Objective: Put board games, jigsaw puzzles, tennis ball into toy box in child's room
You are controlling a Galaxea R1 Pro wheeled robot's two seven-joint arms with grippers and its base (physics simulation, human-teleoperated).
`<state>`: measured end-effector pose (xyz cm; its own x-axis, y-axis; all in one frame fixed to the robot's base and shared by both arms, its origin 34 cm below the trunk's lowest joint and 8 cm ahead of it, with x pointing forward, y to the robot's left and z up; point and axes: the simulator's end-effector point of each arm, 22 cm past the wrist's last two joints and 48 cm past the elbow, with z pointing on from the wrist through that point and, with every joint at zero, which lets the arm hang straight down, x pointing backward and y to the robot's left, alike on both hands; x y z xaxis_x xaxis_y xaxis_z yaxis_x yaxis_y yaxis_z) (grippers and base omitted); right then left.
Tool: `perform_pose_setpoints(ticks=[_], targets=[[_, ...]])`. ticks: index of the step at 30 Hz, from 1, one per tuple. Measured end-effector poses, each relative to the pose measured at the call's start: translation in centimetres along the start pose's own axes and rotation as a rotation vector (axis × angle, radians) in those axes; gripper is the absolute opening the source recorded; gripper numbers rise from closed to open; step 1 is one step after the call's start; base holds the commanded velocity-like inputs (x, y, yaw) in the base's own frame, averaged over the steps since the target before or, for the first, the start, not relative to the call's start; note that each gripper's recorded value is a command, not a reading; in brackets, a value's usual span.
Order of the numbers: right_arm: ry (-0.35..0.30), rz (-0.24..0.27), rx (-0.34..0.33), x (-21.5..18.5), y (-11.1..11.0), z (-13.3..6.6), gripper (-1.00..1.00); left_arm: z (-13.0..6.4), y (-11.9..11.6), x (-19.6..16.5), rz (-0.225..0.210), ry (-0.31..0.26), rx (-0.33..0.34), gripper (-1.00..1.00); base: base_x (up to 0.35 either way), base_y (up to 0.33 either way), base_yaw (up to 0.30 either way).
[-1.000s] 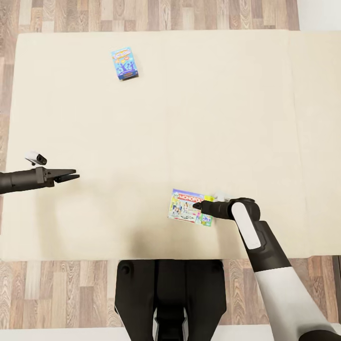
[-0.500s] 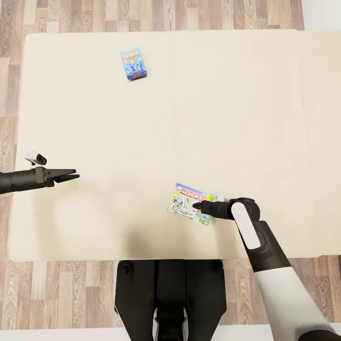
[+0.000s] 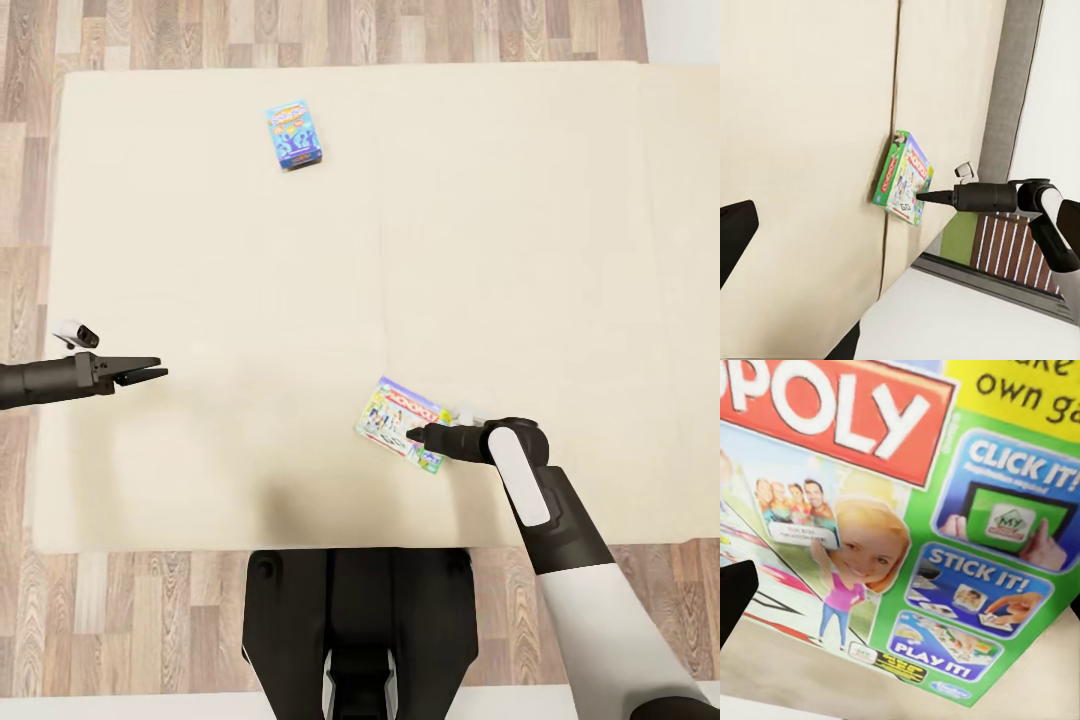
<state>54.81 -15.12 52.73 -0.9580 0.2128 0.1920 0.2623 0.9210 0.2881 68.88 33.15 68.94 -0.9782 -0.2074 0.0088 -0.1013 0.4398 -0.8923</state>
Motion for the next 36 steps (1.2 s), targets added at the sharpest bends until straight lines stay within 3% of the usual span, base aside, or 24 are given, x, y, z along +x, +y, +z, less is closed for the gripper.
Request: perform_pose_setpoints(ticks=[11, 36], targets=[[-0.001, 0.0, 0.0, -0.03, 0.0, -0.02, 1.0, 0.05, -0.01, 0.01, 0.0, 0.0, 0.001, 1.0, 0.0, 0.112, 0.0], [-0.005, -0.001, -0.005, -0.16, 0.24, -0.11, 1.0, 0.04, -0.01, 0.01, 0.0, 0.0, 0.001, 1.0, 0.0, 0.003, 0.028]])
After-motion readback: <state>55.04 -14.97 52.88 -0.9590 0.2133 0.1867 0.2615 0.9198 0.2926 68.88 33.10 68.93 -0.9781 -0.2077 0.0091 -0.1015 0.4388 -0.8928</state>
